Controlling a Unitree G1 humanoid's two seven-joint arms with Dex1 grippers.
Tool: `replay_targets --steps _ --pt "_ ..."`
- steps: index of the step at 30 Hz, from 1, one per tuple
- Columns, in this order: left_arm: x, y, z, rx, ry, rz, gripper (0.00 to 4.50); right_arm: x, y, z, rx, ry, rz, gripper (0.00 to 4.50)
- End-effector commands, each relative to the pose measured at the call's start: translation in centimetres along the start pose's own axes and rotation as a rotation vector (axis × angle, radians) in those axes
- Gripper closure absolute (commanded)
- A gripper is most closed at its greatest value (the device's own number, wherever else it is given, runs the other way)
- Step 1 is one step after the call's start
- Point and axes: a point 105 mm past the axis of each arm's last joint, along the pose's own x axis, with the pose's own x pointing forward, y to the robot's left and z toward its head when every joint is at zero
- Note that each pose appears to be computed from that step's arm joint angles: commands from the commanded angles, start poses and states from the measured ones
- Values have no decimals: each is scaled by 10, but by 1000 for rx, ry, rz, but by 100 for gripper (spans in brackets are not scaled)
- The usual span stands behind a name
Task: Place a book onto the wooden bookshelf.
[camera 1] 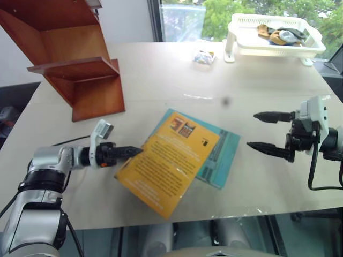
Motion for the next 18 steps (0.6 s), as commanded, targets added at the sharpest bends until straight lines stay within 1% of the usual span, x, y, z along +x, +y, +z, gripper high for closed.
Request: replay_targets --steps 1,3,4,6,7,10,14,18 --pt "0 -3 0 -17 9 -21 94 -1 2 6 -40 -11 -8 0" --pt "0 -3 -4 -31 22 -23 176 -2 2 6 -40 -8 -15 0" --pt "0 -3 -7 -38 30 -24 227 -2 2 5 -40 -6 -17 0" --pt "0 -3 -12 -48 43 -28 313 -3 2 4 -39 -4 -20 0" --pt "-1 -4 -13 -50 45 -31 368 -3 2 4 -39 -4 -20 0" --pt "-3 -4 -14 -54 41 -31 444 -2 1 3 -40 -2 -21 0" --pt "-5 -7 -13 -51 20 -44 449 -1 -1 4 -45 -2 -19 0" --pt "-8 -19 -2 -15 -50 -90 449 0 -3 4 -49 0 -14 0"
